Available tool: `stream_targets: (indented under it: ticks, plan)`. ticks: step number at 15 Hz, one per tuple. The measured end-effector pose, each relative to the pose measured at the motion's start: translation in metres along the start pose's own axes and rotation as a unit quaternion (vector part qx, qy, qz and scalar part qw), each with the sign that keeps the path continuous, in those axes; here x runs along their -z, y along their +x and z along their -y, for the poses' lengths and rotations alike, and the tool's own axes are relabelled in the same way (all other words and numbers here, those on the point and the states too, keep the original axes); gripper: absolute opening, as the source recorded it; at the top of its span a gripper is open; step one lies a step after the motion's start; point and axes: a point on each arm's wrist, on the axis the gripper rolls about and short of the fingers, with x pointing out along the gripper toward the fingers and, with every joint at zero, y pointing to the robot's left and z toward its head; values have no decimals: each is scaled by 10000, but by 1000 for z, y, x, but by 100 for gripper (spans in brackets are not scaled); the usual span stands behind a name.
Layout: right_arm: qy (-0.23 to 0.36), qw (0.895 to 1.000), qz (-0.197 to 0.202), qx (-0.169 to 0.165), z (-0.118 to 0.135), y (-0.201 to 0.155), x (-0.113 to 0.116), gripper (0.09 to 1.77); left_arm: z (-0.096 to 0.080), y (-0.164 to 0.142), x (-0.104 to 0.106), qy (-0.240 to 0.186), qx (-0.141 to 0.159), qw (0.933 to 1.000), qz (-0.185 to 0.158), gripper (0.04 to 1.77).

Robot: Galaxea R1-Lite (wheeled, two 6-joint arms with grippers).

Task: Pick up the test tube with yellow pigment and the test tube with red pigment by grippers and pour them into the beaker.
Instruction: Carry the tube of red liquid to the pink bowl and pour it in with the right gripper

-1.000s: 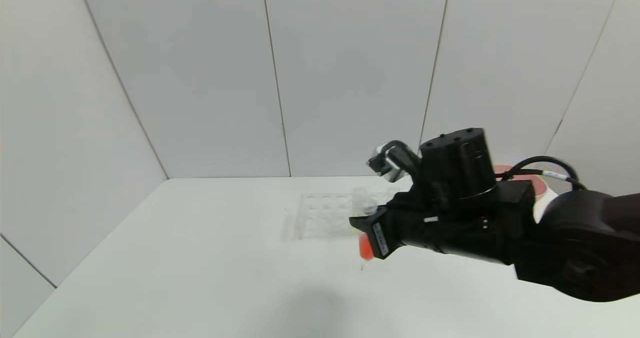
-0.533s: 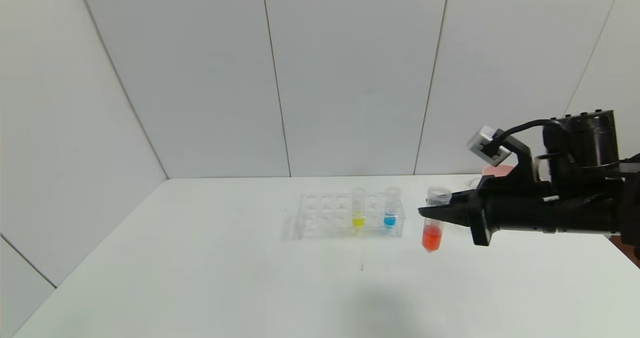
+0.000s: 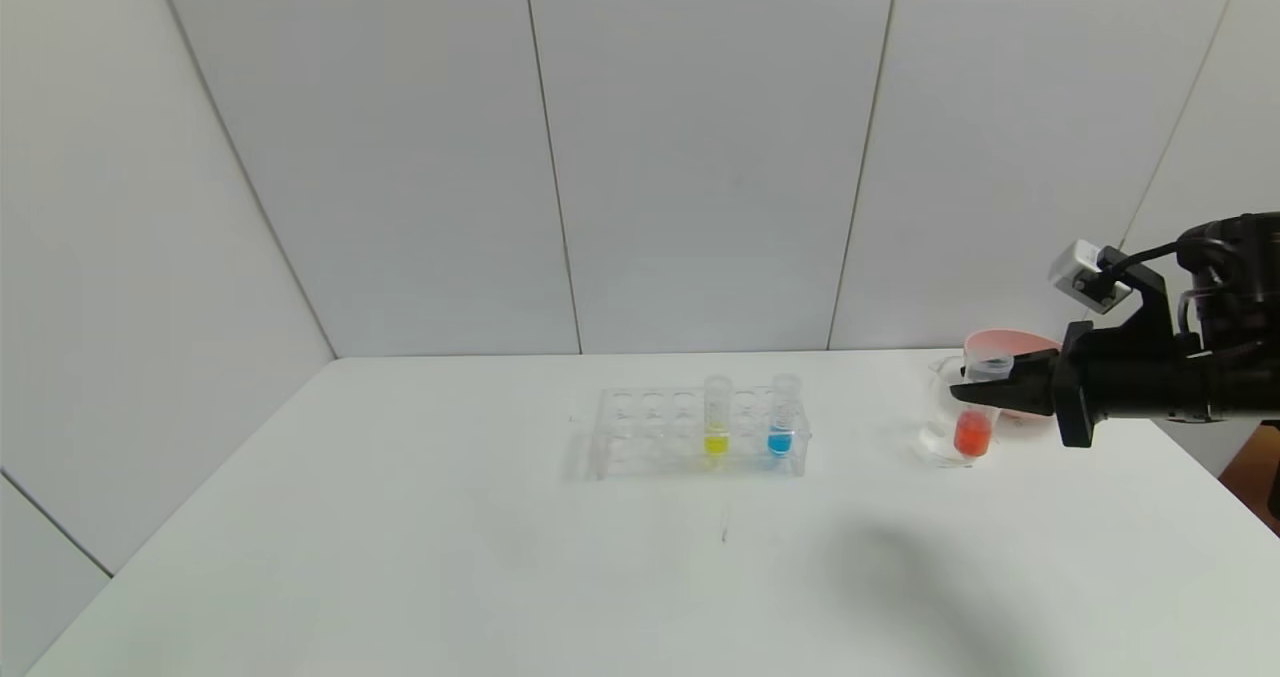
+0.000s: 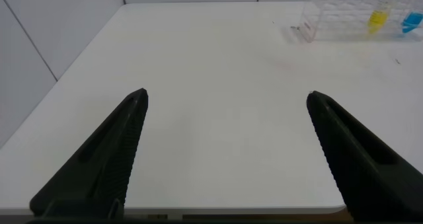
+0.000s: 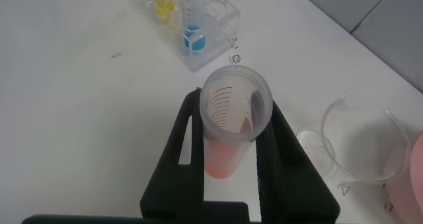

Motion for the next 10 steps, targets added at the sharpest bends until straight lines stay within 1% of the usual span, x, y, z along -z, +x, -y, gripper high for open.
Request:
stream_targets:
  ticks: [3,5,7,10]
  plan:
    - [40,9996,-275,4,23,-15,-1,51,0,0,0,-2,2,10000,0,172]
    - [10,9996,-297,-24,38,-24,-9,51,0,0,0,0,0,10000,0,172]
    - [-269,9994,-233,3,56,-32,-12,51,0,0,0,-2,0,10000,2,172]
    - [-748,9966,-314,160,81,-39,-5,51,0,0,0,-2,0,10000,0,172]
